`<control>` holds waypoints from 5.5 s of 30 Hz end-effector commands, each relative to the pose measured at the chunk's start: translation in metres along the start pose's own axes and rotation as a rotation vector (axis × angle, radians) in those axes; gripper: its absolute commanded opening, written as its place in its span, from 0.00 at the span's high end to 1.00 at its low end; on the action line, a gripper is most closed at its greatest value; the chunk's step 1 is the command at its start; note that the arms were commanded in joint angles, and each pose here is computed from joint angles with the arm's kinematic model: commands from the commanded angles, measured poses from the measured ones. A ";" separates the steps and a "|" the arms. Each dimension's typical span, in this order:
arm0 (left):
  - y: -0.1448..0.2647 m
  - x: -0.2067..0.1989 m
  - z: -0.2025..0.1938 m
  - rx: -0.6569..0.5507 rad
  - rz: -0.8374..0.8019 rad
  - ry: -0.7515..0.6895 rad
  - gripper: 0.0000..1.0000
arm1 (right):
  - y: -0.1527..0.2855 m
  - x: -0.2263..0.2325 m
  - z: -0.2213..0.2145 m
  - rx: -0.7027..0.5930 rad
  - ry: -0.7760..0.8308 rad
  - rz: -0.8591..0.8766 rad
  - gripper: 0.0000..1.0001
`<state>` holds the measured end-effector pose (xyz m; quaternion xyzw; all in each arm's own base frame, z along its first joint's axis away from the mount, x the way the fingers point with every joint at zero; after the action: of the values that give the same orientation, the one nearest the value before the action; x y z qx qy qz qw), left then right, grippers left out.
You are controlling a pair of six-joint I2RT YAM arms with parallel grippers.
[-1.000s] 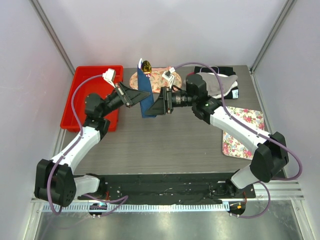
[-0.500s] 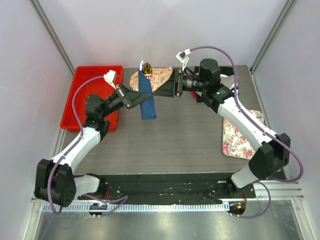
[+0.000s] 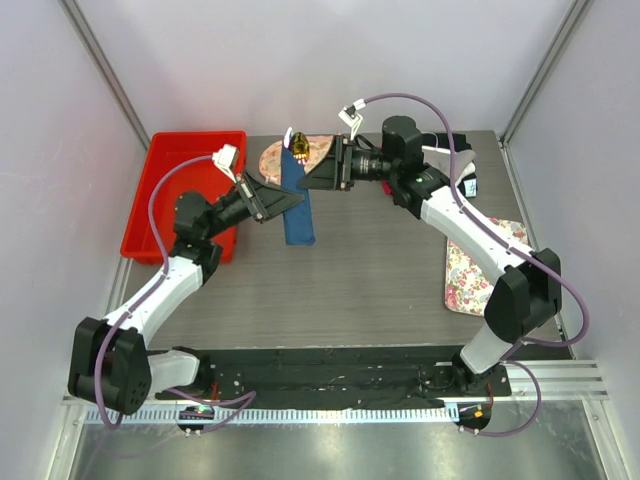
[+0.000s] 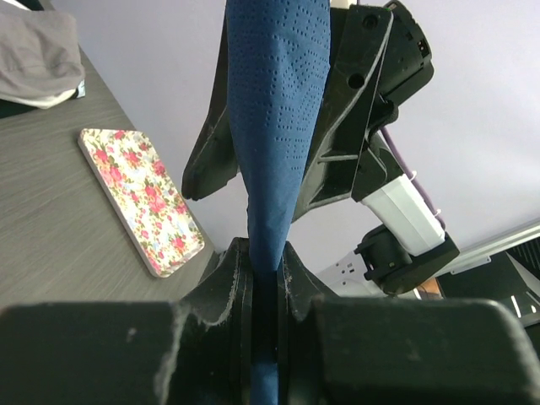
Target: Place the utensils on the paper napkin and roll it up
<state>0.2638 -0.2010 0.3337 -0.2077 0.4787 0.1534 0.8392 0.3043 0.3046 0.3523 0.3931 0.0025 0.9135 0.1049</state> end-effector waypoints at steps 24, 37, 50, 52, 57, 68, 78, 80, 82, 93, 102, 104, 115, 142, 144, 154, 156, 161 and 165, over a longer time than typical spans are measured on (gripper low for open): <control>0.003 -0.022 -0.001 -0.010 -0.069 -0.087 1.00 | -0.009 0.036 0.004 -0.014 0.061 0.089 0.99; 0.008 -0.006 -0.010 0.020 -0.011 -0.029 0.00 | -0.002 0.055 0.013 -0.055 0.045 0.201 0.99; 0.004 -0.023 -0.027 0.079 -0.136 0.051 0.19 | -0.002 0.055 0.013 -0.068 0.049 0.222 0.99; 0.007 -0.027 -0.028 0.075 -0.137 0.034 0.27 | -0.002 0.052 0.012 -0.062 0.047 0.207 0.99; 0.011 -0.014 -0.030 0.052 -0.049 0.047 0.62 | 0.001 0.044 0.008 -0.049 0.073 0.154 0.99; 0.009 -0.010 -0.024 0.030 -0.003 0.060 0.71 | 0.001 0.032 0.003 -0.034 0.094 0.081 0.99; 0.009 -0.008 -0.021 0.013 0.027 0.058 0.57 | 0.002 0.032 0.001 -0.026 0.094 0.084 0.99; 0.009 -0.009 -0.021 0.014 0.024 0.054 0.62 | 0.002 0.032 0.001 -0.026 0.094 0.084 0.99; 0.010 -0.007 -0.021 0.012 0.033 0.057 0.63 | 0.002 0.031 0.000 -0.025 0.093 0.081 0.99; 0.016 0.008 -0.018 -0.001 0.099 0.031 1.00 | 0.000 0.027 -0.002 -0.012 0.072 0.070 0.89; 0.039 0.035 0.013 -0.026 0.214 -0.057 1.00 | 0.002 0.018 0.002 -0.016 0.073 0.027 0.13; 0.046 0.040 0.018 -0.003 0.233 -0.080 1.00 | 0.002 0.014 0.002 -0.014 0.066 0.016 0.07; 0.128 0.100 0.087 0.123 0.436 -0.176 1.00 | 0.008 -0.005 0.001 0.002 0.046 -0.025 0.05; 0.203 0.277 0.122 0.161 0.765 0.118 1.00 | -0.009 -0.037 -0.012 0.058 -0.050 -0.028 0.05; 0.201 0.285 0.120 0.163 0.754 0.146 1.00 | -0.010 -0.038 -0.013 0.060 -0.052 -0.028 0.05; 0.194 0.308 0.113 0.183 0.766 0.207 1.00 | -0.013 -0.042 -0.015 0.068 -0.067 -0.031 0.05; 0.192 0.310 0.111 0.185 0.766 0.217 1.00 | -0.012 -0.044 -0.015 0.065 -0.070 -0.036 0.05; 0.190 0.320 0.104 0.200 0.781 0.239 1.00 | -0.013 -0.045 -0.016 0.071 -0.078 -0.036 0.06; 0.194 0.327 0.101 0.213 0.827 0.259 0.97 | -0.013 -0.045 -0.015 0.071 -0.077 -0.033 0.06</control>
<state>0.4007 0.0326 0.0606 0.0605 0.6495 0.3864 0.6520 0.3231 0.3070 0.2880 0.4551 0.0565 0.8803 0.1214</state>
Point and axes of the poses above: each gripper's point midway between its finger pads, its own y axis back along the fingers, its own x axis along the line the jaws close on, z = x × y, the point moved 5 cm from there along y, back along the fingers, and after that the axes turned 2 degrees about y, right-handed, at the moved point
